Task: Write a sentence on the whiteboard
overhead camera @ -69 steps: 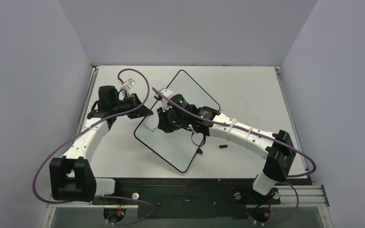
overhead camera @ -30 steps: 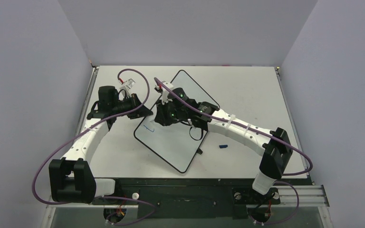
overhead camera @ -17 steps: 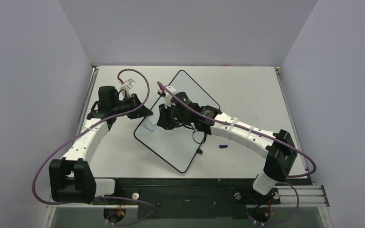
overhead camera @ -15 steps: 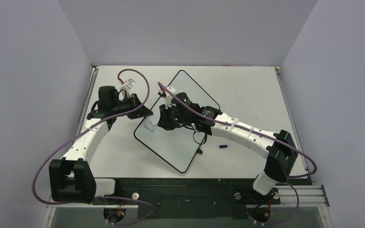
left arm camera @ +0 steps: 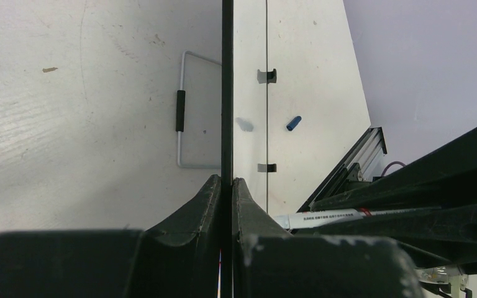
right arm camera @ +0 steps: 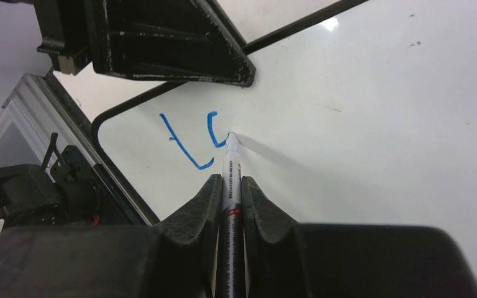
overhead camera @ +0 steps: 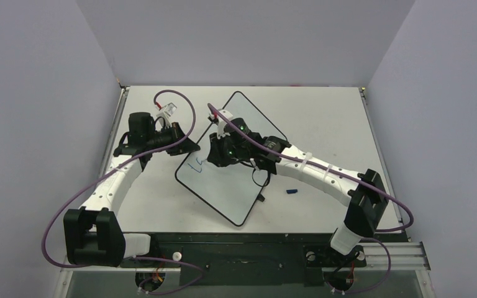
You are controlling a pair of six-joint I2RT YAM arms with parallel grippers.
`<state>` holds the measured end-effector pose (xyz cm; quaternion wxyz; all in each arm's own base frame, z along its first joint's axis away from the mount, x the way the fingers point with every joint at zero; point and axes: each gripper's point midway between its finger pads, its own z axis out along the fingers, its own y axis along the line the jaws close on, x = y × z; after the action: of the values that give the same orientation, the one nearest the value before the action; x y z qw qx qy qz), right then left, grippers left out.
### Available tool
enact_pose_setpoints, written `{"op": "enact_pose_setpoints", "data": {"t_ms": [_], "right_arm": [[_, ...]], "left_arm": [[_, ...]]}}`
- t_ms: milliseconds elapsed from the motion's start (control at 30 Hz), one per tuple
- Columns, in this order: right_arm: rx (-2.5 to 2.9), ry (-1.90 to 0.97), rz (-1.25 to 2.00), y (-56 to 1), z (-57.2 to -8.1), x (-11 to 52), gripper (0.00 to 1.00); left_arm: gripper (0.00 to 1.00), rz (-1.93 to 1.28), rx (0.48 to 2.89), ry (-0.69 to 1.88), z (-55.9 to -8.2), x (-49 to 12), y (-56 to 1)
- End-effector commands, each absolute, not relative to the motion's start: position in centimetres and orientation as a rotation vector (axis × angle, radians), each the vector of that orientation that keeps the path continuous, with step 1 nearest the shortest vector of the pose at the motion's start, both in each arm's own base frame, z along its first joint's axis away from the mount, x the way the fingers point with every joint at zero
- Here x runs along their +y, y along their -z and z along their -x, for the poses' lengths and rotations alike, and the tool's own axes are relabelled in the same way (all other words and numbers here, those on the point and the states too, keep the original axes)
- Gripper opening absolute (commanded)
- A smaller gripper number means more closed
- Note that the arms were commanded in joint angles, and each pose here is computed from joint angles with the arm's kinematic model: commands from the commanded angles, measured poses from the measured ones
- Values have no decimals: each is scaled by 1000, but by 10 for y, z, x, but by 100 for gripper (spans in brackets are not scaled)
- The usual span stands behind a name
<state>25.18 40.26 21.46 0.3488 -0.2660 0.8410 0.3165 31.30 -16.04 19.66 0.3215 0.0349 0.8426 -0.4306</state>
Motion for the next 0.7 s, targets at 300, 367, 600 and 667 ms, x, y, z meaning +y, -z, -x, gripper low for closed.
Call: {"op": "enact_pose_setpoints", "data": {"t_ms": [300,367,600,667], "right_arm": [[2136,-833,660,-237,-270,419,0],[2134,-847,671,-238,-268,422,0],[2124,-872,693,-242,-260,427,0],[2126,-871,692,-242,-260,426,0]], "left_arm": [[0,-199,2097,1100,-317,-163,-223],[0,-199,2097,1100,-317,-163,-223],[0,-199,2096,1099,-317,-163,-223],[0,-199,2096,1099,-317,-163,-224]]}}
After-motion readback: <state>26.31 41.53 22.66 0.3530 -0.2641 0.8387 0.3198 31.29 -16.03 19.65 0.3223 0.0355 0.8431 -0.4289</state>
